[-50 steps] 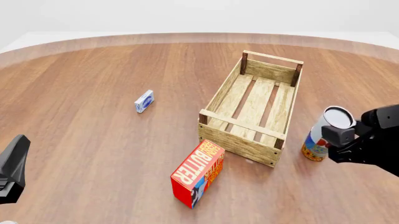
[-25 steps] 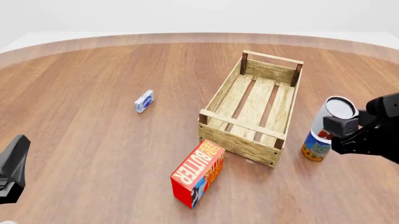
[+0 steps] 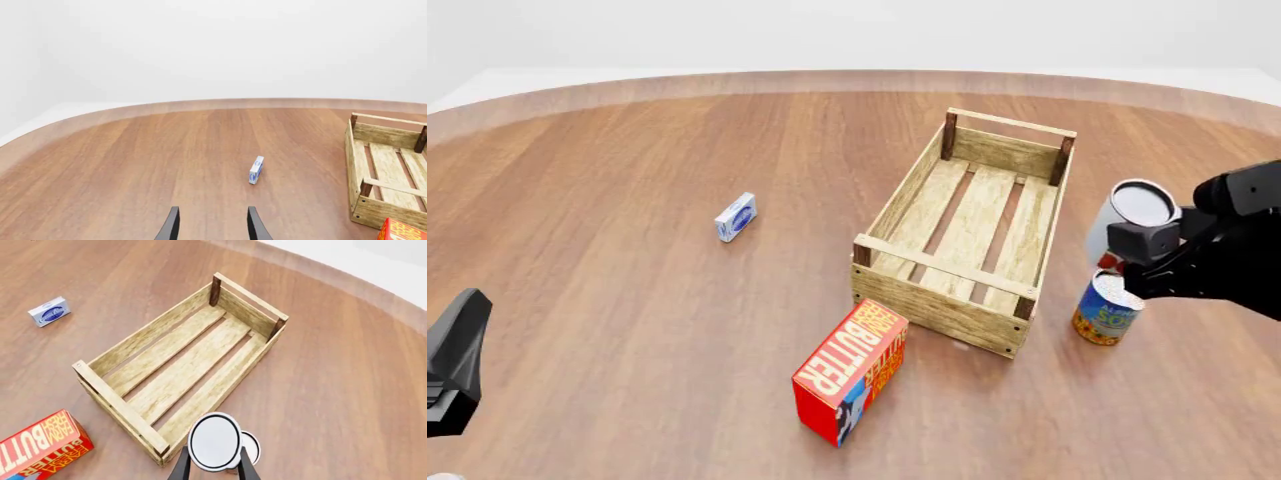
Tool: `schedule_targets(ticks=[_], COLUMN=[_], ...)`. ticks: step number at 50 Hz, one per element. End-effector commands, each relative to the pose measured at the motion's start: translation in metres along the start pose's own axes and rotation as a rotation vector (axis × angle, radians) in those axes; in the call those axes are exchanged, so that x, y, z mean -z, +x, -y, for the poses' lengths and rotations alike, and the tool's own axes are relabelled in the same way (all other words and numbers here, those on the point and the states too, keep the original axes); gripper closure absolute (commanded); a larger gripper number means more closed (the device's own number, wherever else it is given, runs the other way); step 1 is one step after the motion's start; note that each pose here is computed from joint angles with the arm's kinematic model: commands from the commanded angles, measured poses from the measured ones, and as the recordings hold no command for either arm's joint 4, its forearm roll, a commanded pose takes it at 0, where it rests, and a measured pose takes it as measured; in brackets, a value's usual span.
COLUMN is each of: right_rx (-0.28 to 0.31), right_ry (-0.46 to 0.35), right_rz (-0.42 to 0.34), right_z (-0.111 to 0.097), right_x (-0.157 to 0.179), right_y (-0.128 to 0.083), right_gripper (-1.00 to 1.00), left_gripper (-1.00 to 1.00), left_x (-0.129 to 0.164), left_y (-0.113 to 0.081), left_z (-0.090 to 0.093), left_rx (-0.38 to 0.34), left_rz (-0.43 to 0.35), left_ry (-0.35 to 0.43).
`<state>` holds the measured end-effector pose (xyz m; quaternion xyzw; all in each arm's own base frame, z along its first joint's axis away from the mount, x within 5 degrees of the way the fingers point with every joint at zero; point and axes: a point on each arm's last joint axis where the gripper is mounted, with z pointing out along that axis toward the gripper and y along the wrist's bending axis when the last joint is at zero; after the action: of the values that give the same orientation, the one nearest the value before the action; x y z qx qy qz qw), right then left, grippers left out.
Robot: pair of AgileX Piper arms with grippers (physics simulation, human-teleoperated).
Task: Pick up the tomato sauce, and put it in the wooden tray.
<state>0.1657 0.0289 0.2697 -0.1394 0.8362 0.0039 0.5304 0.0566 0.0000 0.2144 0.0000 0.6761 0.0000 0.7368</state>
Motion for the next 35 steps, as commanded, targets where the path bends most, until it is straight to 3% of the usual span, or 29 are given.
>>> schedule_targets(ticks=[1, 35], right_rx=[-0.006, 0.006], right_ry=[-0.005, -0.027], right_rz=[0.012, 0.01], right_z=[0.0, -0.004], right_x=[-0.009, -0.042], right_y=[-0.007, -0.02], right_gripper=[1.0, 1.0], left_gripper=[-1.0, -1.0], left_x=[0.0, 0.0], left_y=[0.0, 0.0], left_z=[0.0, 0.0], left_rx=[0.0, 0.0], left_rz=[0.0, 0.0], left_ry=[0.0, 0.0])
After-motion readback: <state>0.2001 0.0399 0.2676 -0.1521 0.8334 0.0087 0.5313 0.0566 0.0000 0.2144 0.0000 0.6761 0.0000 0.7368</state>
